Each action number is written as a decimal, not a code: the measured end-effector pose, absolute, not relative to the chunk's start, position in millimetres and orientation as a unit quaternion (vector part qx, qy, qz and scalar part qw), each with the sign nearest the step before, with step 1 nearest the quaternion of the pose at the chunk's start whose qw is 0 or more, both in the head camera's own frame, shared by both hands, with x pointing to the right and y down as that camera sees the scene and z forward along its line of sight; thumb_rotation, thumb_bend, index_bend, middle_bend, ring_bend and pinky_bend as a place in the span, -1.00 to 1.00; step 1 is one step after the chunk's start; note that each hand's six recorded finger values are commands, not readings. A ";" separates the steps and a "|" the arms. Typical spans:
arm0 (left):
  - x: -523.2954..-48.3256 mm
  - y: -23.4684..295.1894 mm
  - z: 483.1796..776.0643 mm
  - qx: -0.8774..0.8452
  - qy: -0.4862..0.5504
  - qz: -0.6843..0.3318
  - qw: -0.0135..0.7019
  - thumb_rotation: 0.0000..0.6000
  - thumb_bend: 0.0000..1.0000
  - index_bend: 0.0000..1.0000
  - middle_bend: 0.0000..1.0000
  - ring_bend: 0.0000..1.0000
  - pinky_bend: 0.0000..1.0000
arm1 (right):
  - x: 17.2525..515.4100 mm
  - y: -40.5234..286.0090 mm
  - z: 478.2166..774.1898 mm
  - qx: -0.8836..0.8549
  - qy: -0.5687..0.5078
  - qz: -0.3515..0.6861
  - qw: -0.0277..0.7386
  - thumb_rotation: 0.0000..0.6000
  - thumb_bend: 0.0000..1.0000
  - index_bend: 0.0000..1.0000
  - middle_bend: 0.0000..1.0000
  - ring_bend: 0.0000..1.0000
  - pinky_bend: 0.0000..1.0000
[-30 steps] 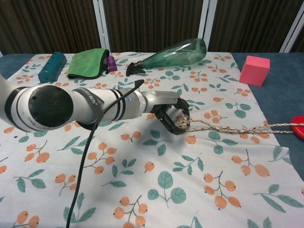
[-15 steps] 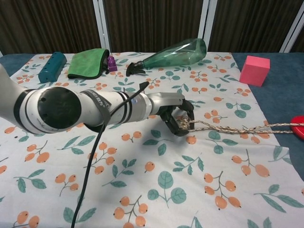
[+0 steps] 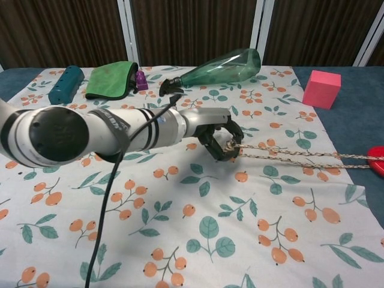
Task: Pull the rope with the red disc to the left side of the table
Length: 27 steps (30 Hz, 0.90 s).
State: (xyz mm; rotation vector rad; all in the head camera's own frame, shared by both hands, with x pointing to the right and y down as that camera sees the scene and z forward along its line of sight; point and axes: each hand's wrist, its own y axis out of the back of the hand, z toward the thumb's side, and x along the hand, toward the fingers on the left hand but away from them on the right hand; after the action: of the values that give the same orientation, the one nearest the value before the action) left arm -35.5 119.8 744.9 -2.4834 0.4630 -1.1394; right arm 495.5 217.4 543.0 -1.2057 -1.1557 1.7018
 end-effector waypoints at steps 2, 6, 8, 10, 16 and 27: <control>-46.0 115.8 737.4 -0.878 0.173 -0.402 0.194 1.00 0.57 0.69 -0.71 -1.00 -1.00 | 495.4 217.0 543.4 -0.470 -0.449 0.664 0.370 1.00 -0.52 -1.00 -1.00 -1.00 -1.00; -88.8 102.7 715.2 -0.862 0.199 -0.408 0.224 1.00 0.57 0.70 -0.70 -1.00 -1.00 | 493.2 215.4 546.5 -0.474 -0.445 0.665 0.368 1.00 -0.52 -1.00 -1.00 -1.00 -1.00; -116.7 94.5 705.6 -0.849 0.213 -0.420 0.240 1.00 0.58 0.70 -0.69 -1.00 -1.00 | 490.6 214.4 548.9 -0.477 -0.443 0.664 0.368 1.00 -0.52 -1.00 -1.00 -1.00 -1.00; -156.0 84.2 694.9 -0.826 0.235 -0.442 0.259 1.00 0.58 0.70 -0.69 -1.00 -1.00 | 487.9 213.5 551.2 -0.481 -0.440 0.663 0.368 1.00 -0.52 -1.00 -1.00 -1.00 -1.00; -285.0 70.6 672.5 -0.739 0.309 -0.528 0.284 1.00 0.59 0.71 -0.68 -1.00 -0.99 | 477.3 209.2 558.5 -0.493 -0.430 0.659 0.372 1.00 -0.52 -1.00 -1.00 -1.00 -1.00; -464.5 94.2 632.2 -0.576 0.394 -0.648 0.305 1.00 0.63 0.73 -0.60 -1.00 -0.96 | 474.5 204.3 563.4 -0.496 -0.422 0.661 0.373 1.00 -0.52 -1.00 -1.00 -1.00 -1.00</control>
State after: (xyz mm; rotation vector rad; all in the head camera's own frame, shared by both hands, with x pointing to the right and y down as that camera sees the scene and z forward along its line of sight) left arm -464.5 94.2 632.2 -1.5254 1.0437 -1.7168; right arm 474.5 204.3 563.4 -1.2713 -1.0812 1.6927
